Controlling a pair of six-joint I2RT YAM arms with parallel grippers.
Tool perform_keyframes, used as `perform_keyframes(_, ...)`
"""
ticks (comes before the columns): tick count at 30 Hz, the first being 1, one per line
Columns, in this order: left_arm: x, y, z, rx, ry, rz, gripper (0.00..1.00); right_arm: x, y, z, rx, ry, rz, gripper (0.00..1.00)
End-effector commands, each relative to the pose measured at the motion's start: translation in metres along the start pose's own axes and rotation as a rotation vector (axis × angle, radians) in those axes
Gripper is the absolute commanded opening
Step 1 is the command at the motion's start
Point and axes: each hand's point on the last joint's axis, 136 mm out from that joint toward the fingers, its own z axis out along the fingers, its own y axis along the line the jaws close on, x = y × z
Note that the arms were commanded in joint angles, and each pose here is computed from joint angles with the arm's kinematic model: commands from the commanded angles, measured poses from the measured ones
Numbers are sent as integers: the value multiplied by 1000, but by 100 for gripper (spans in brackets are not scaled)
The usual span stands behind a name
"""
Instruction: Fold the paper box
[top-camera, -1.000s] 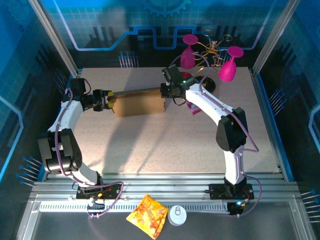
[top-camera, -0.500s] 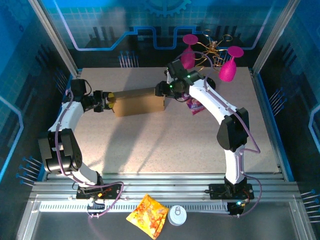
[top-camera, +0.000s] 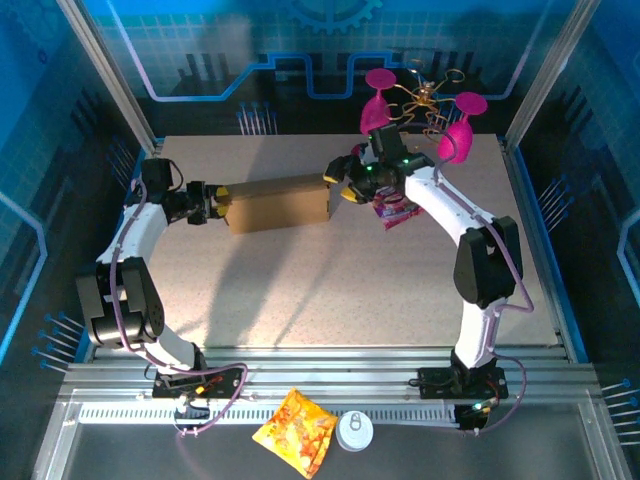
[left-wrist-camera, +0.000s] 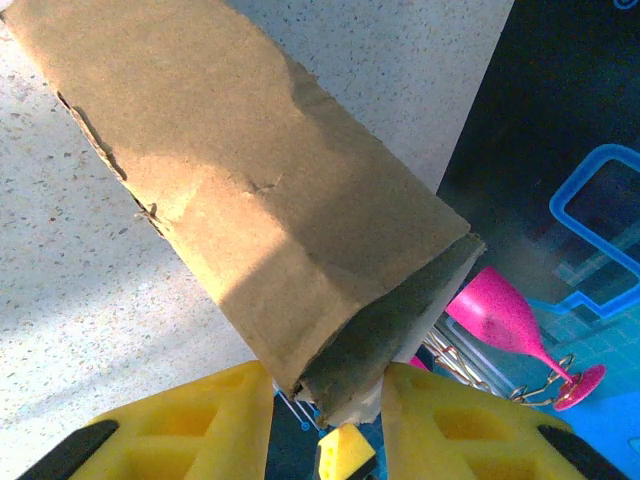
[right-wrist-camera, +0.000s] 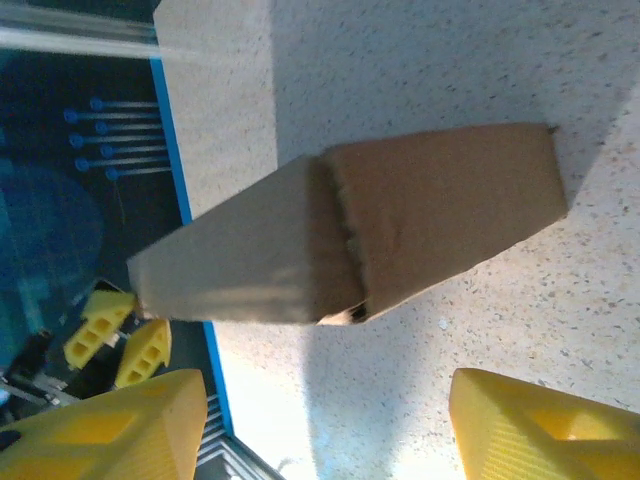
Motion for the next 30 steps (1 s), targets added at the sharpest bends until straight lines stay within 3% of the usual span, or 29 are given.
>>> perform_keyframes(1, -5, 34, 8, -102, -7, -81, 33, -4, 24, 3, -113, 35, 36, 65)
perform_keyframes(11, -5, 34, 9, -103, -5, -78, 32, 4, -7, 31, -48, 93, 89, 49)
perform_keyframes(25, -6, 36, 12, -104, 4, -71, 24, 1, -24, 42, 6, 87, 110, 15)
perform_keyframes(28, -3, 34, 10, -97, 7, -59, 20, 1, -22, 38, 5, 80, 103, 14)
perform_keyframes(30, 0, 32, 7, -85, 12, -42, 20, 1, -19, 35, 2, 74, 92, 18)
